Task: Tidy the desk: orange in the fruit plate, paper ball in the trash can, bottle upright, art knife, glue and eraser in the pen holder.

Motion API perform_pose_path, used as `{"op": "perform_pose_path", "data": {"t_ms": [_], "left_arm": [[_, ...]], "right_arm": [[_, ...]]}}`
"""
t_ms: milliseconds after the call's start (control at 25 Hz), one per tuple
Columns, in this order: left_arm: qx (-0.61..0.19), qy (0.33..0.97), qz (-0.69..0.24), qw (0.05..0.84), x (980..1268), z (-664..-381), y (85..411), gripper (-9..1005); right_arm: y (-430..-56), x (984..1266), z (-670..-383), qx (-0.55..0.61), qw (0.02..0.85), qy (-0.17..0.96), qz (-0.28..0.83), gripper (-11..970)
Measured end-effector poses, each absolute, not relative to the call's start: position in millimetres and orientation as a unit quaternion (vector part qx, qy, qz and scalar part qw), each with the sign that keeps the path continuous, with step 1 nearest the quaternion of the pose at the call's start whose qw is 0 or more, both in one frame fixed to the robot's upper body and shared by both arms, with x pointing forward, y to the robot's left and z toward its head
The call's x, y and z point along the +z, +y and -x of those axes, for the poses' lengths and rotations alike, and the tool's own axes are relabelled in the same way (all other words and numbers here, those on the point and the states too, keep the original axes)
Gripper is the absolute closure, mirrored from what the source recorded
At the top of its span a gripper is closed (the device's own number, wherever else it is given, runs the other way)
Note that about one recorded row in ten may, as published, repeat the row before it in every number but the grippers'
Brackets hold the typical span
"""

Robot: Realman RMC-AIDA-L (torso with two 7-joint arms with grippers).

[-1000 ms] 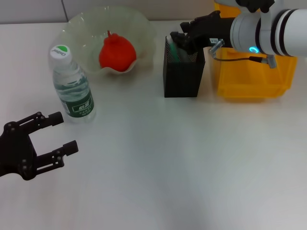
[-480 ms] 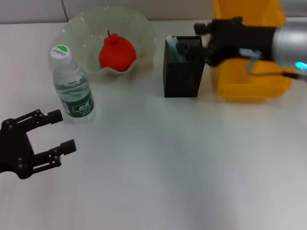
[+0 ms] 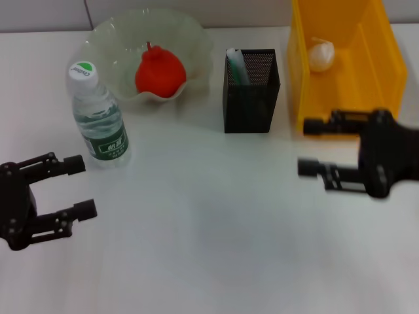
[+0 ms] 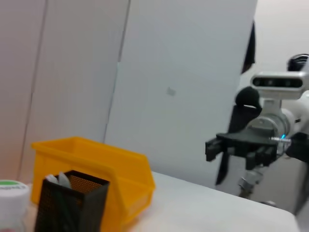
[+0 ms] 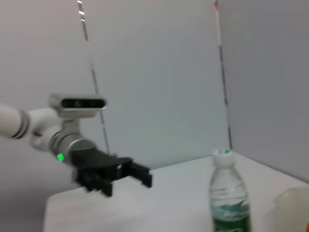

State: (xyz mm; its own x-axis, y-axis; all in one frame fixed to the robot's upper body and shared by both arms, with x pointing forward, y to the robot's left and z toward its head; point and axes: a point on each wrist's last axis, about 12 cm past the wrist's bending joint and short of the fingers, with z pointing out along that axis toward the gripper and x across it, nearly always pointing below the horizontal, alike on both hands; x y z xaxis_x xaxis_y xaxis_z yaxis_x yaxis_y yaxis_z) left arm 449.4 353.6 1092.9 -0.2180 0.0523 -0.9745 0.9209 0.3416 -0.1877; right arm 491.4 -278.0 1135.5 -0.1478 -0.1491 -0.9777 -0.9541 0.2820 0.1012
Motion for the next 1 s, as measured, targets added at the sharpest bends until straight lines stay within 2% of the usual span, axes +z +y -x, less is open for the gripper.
{"op": "perform_pose_path", "data": {"t_ms": [320,1000], "left_arm": [[-0.474,0.658,-0.410,0.417,1108,-464,353,227],[-0.462,0.670,-0.411,0.411,1103,-470,349,227]], "right_arm": [[-283,1097,-471,0.434,0.456,0.646,0.432,317],[-284,1085,-466,0.432,0.417,0.667,0.441,317]]}}
